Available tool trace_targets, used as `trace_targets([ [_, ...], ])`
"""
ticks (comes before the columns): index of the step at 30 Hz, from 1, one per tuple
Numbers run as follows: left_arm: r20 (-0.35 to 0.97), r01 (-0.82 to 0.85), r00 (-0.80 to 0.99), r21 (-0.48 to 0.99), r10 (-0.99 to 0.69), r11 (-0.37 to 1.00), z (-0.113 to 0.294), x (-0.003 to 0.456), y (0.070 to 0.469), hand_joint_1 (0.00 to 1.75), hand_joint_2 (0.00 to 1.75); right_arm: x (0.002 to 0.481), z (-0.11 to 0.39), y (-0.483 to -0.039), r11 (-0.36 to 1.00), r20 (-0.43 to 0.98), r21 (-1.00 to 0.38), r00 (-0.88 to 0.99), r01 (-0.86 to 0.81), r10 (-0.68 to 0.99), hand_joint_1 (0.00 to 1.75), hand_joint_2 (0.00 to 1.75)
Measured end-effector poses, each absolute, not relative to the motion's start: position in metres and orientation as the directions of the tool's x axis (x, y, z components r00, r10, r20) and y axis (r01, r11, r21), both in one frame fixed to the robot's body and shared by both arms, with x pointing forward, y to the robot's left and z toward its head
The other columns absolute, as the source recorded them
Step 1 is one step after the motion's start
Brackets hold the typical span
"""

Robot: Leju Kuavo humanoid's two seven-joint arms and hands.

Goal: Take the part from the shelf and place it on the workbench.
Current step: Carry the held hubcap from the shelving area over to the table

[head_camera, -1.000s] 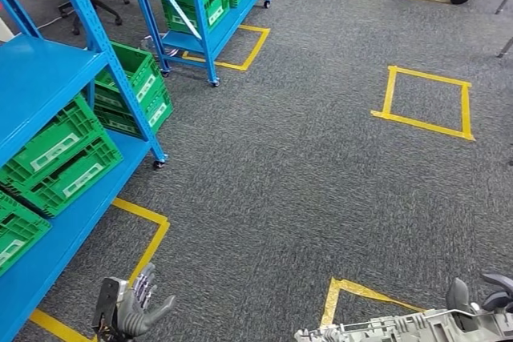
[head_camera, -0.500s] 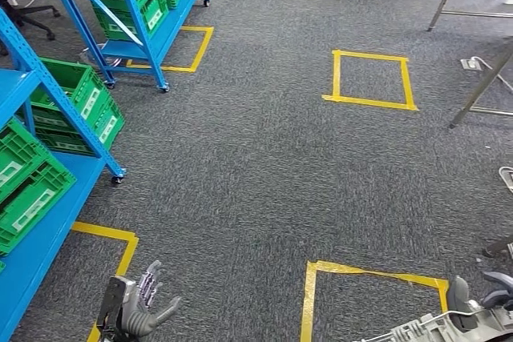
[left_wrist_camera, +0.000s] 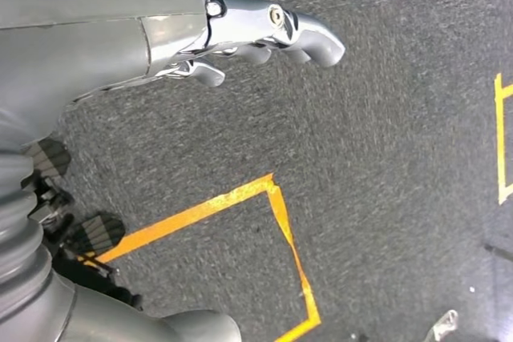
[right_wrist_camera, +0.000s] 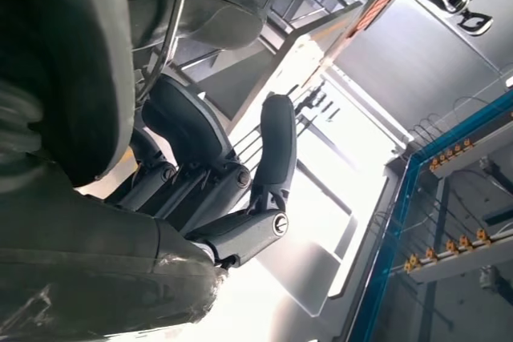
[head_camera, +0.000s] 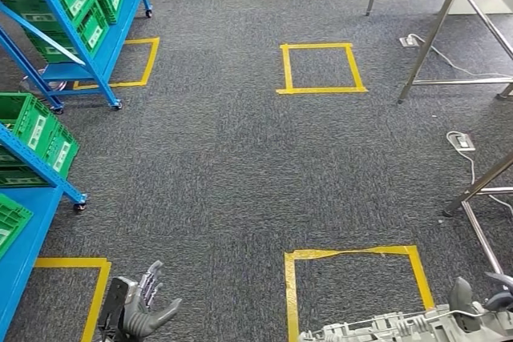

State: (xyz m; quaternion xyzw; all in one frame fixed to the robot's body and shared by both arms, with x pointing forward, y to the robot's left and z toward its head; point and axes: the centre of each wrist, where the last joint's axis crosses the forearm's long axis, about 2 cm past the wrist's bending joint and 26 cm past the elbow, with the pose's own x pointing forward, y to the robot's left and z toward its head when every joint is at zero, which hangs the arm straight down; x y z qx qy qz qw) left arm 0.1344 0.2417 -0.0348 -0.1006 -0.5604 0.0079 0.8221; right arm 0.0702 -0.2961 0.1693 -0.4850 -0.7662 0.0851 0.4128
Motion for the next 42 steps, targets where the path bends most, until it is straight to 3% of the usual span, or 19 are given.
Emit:
trace_targets([
  [42, 0.918, 0.111, 0.381, -0.159, 0.106, 0.981, -0.0338, 0.139, 0.2368, 0.0, 1.75, 0.0708, 0.1697, -0.2963, 0.521, 0.571, -0.499, -0.19, 0.692, 0.799, 1.75, 1.75],
])
